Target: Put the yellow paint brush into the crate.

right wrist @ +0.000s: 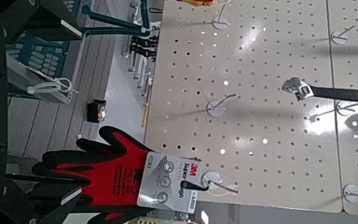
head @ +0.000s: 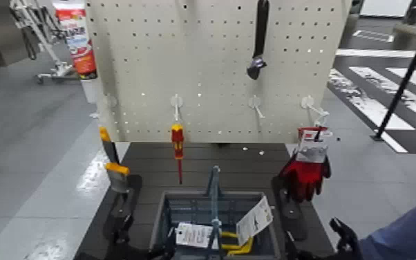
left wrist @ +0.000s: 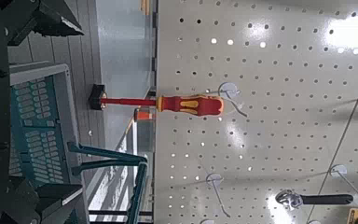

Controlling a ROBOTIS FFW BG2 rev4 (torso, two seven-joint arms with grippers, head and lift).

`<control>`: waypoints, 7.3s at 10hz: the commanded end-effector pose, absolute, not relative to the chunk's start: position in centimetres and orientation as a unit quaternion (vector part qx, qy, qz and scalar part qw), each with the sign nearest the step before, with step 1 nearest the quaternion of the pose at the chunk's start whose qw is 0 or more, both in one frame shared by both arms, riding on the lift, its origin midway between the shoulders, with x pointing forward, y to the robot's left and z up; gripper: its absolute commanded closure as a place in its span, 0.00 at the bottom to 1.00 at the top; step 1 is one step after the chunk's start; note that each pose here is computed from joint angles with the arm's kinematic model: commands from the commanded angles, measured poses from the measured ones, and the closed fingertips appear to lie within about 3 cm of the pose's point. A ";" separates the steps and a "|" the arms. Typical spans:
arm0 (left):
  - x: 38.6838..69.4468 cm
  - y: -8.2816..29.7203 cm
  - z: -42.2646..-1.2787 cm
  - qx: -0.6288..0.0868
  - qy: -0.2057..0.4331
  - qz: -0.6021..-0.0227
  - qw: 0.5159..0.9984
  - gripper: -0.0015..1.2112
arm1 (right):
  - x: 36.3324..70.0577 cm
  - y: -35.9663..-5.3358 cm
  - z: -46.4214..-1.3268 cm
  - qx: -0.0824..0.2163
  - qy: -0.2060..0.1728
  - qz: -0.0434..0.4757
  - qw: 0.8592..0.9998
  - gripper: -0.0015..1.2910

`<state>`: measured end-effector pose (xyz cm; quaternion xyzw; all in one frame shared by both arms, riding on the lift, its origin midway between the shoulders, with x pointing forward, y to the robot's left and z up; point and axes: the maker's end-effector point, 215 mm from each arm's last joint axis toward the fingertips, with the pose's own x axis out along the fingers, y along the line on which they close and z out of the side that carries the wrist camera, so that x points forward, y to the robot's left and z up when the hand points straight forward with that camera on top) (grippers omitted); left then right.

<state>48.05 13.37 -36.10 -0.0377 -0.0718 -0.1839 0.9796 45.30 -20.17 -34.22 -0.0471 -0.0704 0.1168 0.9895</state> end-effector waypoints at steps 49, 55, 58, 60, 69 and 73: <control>63.8 24.0 -29.5 -0.084 -0.086 -0.258 0.959 0.97 | 46.2 -18.6 -34.1 -0.036 -0.073 0.136 0.987 0.11; 62.5 24.5 -27.1 -0.084 -0.115 -0.254 0.957 0.97 | 46.2 -18.7 -34.0 -0.037 -0.075 0.137 0.987 0.11; 59.9 24.6 -22.3 -0.078 -0.152 -0.252 0.952 0.97 | 46.1 -19.0 -33.9 -0.038 -0.075 0.135 0.987 0.11; 59.2 23.6 -20.5 -0.080 -0.160 -0.264 0.948 0.97 | 46.0 -19.0 -33.9 -0.039 -0.075 0.136 0.987 0.11; 58.6 14.1 -23.6 -0.205 -0.122 -0.350 0.906 0.97 | 46.1 -18.7 -34.0 -0.035 -0.073 0.137 0.987 0.11; 58.2 10.3 -25.7 -0.226 -0.091 -0.379 0.893 0.97 | 46.1 -18.6 -34.1 -0.036 -0.072 0.137 0.987 0.11</control>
